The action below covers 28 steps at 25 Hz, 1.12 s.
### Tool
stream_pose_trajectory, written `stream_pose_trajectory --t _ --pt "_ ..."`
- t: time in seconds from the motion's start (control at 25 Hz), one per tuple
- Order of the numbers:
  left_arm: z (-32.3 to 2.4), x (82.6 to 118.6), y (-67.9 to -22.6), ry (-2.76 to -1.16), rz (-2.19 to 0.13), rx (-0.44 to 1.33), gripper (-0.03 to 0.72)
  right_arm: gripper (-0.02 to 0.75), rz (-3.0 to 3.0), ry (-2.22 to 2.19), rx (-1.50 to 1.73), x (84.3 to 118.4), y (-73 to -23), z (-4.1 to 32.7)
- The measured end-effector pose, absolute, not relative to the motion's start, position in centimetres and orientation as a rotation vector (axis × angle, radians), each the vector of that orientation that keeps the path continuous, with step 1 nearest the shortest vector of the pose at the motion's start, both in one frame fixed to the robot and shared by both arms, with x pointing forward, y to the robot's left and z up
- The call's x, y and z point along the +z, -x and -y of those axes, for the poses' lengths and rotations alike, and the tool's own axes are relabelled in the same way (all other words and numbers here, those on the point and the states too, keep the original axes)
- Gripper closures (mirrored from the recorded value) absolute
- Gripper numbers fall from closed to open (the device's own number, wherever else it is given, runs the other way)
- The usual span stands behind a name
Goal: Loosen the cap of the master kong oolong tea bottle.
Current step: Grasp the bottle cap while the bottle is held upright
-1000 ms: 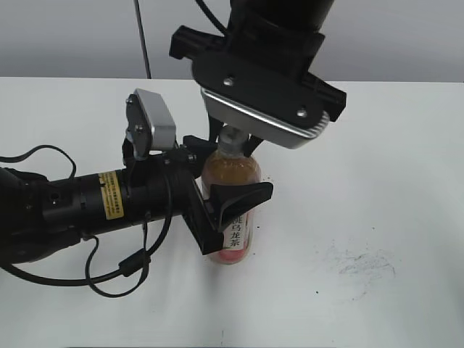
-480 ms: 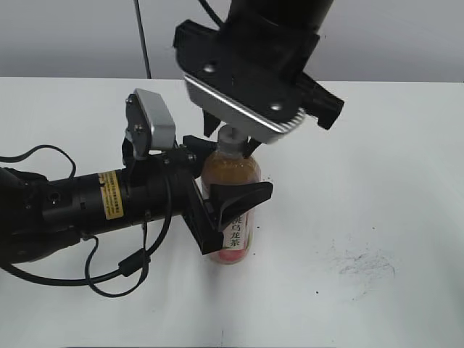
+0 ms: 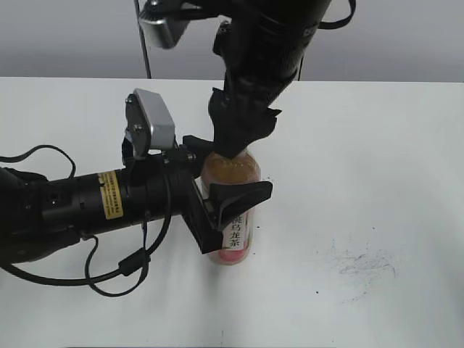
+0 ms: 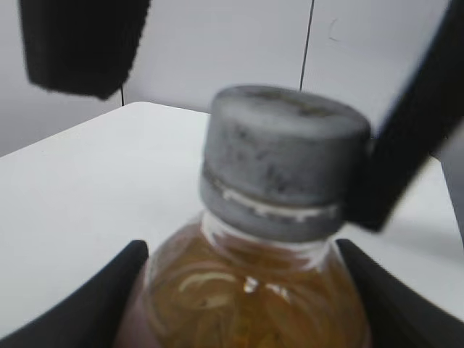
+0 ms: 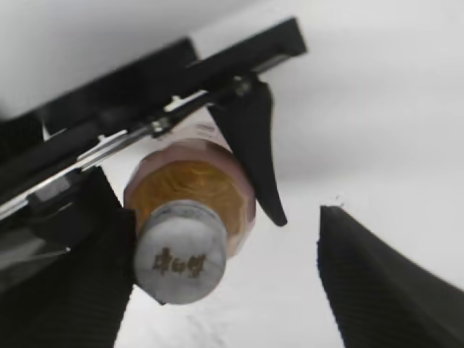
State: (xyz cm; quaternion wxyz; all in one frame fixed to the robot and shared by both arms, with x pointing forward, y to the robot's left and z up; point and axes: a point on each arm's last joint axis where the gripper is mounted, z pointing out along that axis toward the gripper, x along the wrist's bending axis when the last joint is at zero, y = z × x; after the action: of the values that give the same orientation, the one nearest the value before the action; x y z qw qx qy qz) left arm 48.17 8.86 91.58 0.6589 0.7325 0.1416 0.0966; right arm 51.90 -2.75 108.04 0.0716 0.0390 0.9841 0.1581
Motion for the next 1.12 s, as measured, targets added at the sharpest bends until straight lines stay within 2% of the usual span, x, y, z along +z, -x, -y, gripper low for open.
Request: stream_pose_trajectory --t 0.24,0.52,0.88,1.04,1.12 --pt "-8.88 91.59 -48.19 -1.657 -0.325 0.217 0.24 0.172 -2.904 -0.923 0.445 107.89 -51.82 3.22" --pt "-8.88 91.58 -48.19 -1.657 -0.324 0.217 0.24 0.2 -2.733 -1.476 0.462 107.88 -51.78 3.21" --pt "-8.86 91.58 -48.14 -1.659 -0.316 0.215 0.24 0.311 -2.731 -1.57 0.493 107.97 -51.53 2.92" --pt "-8.86 91.57 -48.12 -1.66 -0.314 0.214 0.24 0.435 -2.78 -1.474 0.507 107.99 -51.36 2.68" --pt "-8.86 91.57 -48.12 -1.661 -0.313 0.215 0.24 0.458 -2.81 -1.398 0.509 108.02 -51.36 2.67"
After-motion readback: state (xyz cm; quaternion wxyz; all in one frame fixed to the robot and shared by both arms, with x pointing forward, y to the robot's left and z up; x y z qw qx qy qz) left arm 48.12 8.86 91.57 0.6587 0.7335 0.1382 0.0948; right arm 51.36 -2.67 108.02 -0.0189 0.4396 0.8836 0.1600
